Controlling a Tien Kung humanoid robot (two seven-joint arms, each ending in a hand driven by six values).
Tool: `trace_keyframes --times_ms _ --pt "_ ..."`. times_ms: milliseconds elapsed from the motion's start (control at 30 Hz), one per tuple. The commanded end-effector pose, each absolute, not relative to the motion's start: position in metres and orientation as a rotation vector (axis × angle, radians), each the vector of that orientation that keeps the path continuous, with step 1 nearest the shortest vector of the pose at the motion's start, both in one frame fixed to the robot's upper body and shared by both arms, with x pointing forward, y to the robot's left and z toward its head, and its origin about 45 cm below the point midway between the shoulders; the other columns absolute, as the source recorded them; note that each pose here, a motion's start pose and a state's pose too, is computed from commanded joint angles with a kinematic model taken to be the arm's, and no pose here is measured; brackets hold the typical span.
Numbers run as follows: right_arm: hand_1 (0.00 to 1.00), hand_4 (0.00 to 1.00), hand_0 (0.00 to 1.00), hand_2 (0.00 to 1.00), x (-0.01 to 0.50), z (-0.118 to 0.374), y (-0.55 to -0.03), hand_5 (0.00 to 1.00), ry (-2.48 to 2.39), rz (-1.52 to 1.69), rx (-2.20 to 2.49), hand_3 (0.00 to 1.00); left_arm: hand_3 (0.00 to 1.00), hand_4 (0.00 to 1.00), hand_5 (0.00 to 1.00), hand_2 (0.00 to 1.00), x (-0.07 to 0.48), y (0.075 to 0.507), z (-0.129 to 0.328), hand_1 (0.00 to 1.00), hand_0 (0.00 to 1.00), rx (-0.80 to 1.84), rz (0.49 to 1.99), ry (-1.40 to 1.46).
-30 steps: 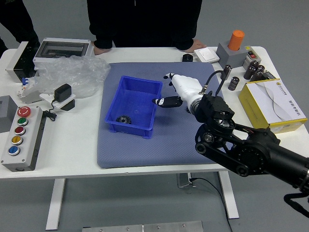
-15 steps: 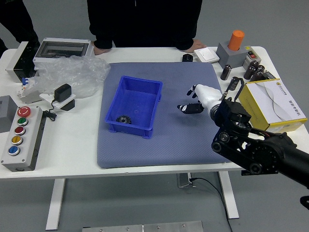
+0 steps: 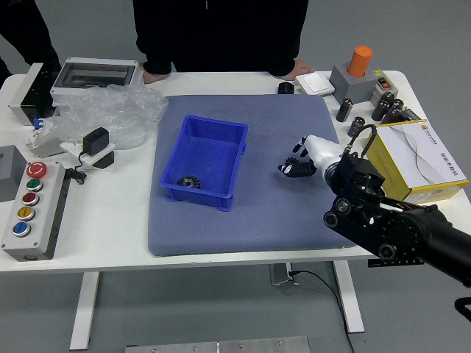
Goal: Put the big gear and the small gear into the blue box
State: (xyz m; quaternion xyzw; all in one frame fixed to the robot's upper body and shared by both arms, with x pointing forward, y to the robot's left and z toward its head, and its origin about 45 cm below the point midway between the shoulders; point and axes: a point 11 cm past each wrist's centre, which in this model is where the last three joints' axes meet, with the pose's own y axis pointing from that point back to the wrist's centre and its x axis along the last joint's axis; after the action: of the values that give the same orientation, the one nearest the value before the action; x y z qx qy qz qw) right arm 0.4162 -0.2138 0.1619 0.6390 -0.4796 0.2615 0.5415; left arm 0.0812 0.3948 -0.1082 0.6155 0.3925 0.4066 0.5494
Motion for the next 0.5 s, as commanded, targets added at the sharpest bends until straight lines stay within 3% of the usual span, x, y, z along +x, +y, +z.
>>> trace_keyframes --times_ms 500 --pt "0.587 0.77 0.69 0.686 0.4164 0.1527 -0.2041 0.471 -1.147 0.597 1.535 0.706 0.75 0.594 0.25 0.795 0.0803 0.3926 -0.109 0.785 0.81 1.458 0.957 0.931"
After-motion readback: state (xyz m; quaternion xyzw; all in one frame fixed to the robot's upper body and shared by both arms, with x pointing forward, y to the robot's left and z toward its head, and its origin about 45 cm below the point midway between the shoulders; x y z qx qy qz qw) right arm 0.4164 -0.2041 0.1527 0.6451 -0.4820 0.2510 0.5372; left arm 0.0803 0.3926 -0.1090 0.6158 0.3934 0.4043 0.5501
